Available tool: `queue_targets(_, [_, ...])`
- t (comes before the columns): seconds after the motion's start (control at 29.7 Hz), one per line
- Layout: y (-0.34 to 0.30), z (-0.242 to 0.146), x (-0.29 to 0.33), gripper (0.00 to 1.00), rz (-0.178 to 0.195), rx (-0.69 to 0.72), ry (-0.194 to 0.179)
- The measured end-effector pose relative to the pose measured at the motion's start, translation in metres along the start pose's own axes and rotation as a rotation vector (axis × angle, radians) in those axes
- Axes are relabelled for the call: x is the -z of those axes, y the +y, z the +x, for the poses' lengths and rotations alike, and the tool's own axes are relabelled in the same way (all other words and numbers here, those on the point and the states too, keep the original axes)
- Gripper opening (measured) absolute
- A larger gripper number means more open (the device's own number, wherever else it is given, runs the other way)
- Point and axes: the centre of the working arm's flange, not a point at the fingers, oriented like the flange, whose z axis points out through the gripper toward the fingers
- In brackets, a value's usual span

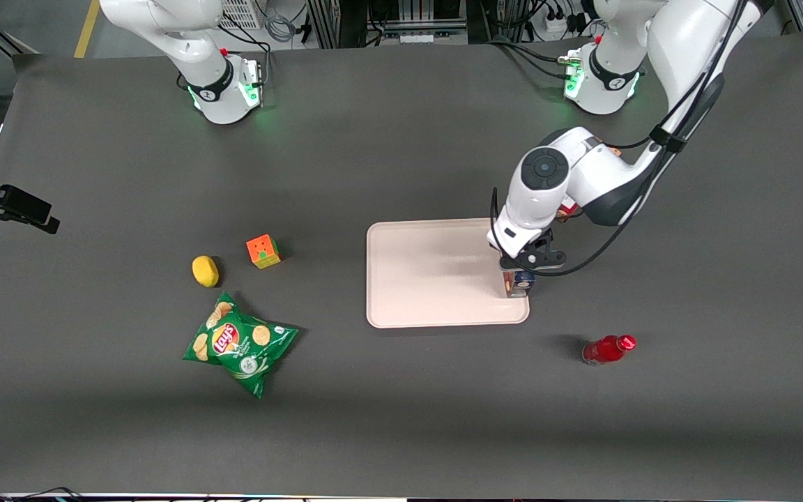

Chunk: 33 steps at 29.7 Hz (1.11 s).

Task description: Place cookie box on tray

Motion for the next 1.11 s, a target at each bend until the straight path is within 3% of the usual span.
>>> queue_targets(0.3, [0.002,0.003,-0.014,0.17,-0.031,0.006,-0.02])
queue_targets(0.5, [0.002,0.013,-0.012,0.44,-0.043,0.018,-0.014])
queue_targets(0.54, [0.002,0.014,-0.011,0.54,-0.044,0.019,-0.012])
queue_targets(0.61, [0.002,0.016,-0.01,0.63,-0.045,0.021,-0.01])
queue_targets(0.88, [0.001,0.017,-0.009,0.99,-0.044,0.022,-0.008])
queue_targets(1.11, [0.001,0.017,-0.01,1.0,-0.043,0.022,-0.008])
